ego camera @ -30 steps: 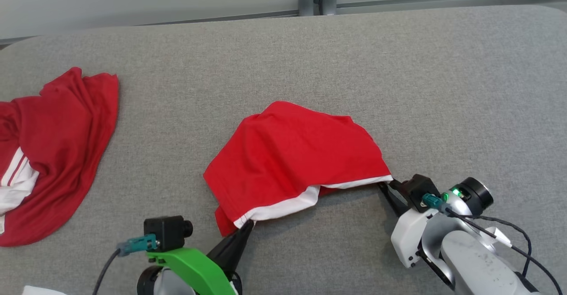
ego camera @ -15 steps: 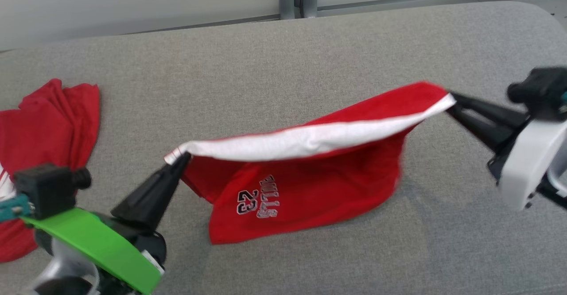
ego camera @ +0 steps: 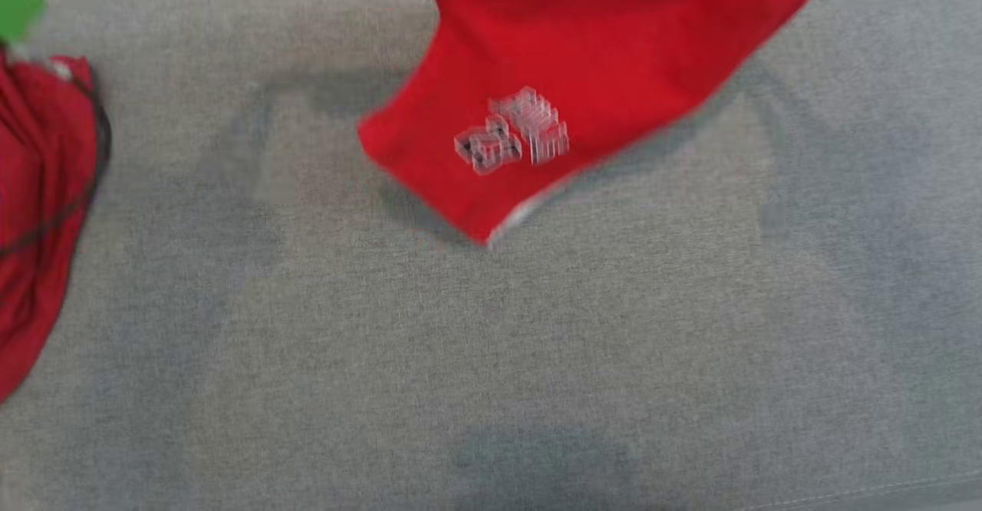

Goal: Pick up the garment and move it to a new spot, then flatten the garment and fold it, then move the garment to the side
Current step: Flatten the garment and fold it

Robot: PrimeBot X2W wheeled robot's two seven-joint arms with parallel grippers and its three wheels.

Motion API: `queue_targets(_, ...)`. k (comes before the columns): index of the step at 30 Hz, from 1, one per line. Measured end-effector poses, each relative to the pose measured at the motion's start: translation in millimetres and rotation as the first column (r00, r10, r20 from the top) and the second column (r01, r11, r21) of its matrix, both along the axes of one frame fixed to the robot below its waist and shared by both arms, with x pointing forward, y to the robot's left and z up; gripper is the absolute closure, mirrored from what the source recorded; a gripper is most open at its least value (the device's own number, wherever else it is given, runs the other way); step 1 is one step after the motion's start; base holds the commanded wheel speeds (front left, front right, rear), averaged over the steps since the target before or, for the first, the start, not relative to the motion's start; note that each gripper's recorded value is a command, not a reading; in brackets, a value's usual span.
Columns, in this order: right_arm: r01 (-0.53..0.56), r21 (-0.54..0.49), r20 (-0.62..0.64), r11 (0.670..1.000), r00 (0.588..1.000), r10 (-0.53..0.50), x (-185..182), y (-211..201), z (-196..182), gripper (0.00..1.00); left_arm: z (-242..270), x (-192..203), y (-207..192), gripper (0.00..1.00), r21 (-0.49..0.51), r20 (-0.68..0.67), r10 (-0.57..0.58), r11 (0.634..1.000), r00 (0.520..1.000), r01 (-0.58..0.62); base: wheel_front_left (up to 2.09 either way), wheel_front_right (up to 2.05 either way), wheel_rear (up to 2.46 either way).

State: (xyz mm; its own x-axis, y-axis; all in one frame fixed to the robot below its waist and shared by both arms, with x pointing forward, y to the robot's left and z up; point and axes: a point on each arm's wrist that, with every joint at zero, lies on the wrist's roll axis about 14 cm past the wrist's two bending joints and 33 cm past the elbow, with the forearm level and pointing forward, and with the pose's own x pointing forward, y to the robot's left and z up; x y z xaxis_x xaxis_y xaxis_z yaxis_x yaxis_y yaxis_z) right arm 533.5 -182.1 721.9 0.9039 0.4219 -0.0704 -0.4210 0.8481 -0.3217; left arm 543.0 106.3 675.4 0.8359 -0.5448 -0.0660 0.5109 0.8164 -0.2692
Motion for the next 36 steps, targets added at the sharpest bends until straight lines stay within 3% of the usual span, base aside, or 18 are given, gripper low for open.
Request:
queue_targets(7, 0.105, 0.076, 0.257, 0.992, 0.959, -0.122, 110.7, 3.6, 30.5, 1.00, 20.0, 111.9, -1.4, 1.00, 0.001, 0.195, 0.157, 0.987, 0.968, -0.161, 0.00, 0.00, 0.00)
queue_targets(10, 0.161, 0.056, 0.404, 0.985, 0.899, -0.170, 145.8, 2.4, 34.3, 1.00, 24.6, 143.0, -2.9, 1.00, -0.083, 0.300, 0.221, 0.975, 0.928, -0.205, 0.00, 0.00, 0.00)
queue_targets(13, 0.150, 0.153, 0.488, 0.977, 0.848, -0.207, 170.3, 5.2, 30.9, 1.00, 4.0, 162.9, -4.6, 1.00, -0.076, 0.366, 0.243, 0.970, 0.899, -0.231, 0.00, 0.00, 0.00)
queue_targets(16, 0.125, 0.167, 0.483, 0.978, 0.855, -0.192, 192.9, 25.6, -9.2, 1.00, -27.1, 178.7, 8.4, 1.00, -0.093, 0.371, 0.284, 0.959, 0.884, -0.269, 0.00, 0.00, 0.00)
queue_targets(19, 0.080, 0.188, 0.389, 0.979, 0.909, -0.149, 207.0, 52.0, -80.6, 1.00, -85.9, 186.6, 15.8, 1.00, -0.057, 0.309, 0.287, 0.957, 0.907, -0.283, 0.00, 0.00, 0.00)
queue_targets(22, 0.057, 0.197, 0.231, 0.979, 0.968, -0.102, 200.1, 71.0, -168.9, 1.00, -162.8, 176.5, 22.5, 1.00, -0.027, 0.180, 0.300, 0.954, 0.937, -0.300, 0.00, 0.00, 0.00)
queue_targets(25, 0.030, 0.170, 0.126, 0.985, 0.991, -0.052, 176.7, 79.2, -224.6, 1.00, -211.9, 152.7, 17.2, 1.00, 0.012, 0.093, 0.268, 0.963, 0.959, -0.270, 0.00, 0.00, 0.00)
queue_targets(31, -0.011, 0.099, 0.044, 0.995, 0.999, 0.007, 122.4, 60.9, -265.5, 1.00, -252.8, 101.1, 25.1, 1.00, 0.009, -0.006, 0.225, 0.974, 0.974, -0.225, 0.00, 0.00, 0.00)
queue_targets(36, -0.070, 0.002, -0.001, 0.998, 0.998, 0.070, 67.0, 46.9, -281.6, 1.00, -275.3, 47.2, 29.3, 1.00, -0.061, -0.148, 0.207, 0.974, 0.967, -0.218, 0.00, 0.00, 0.00)
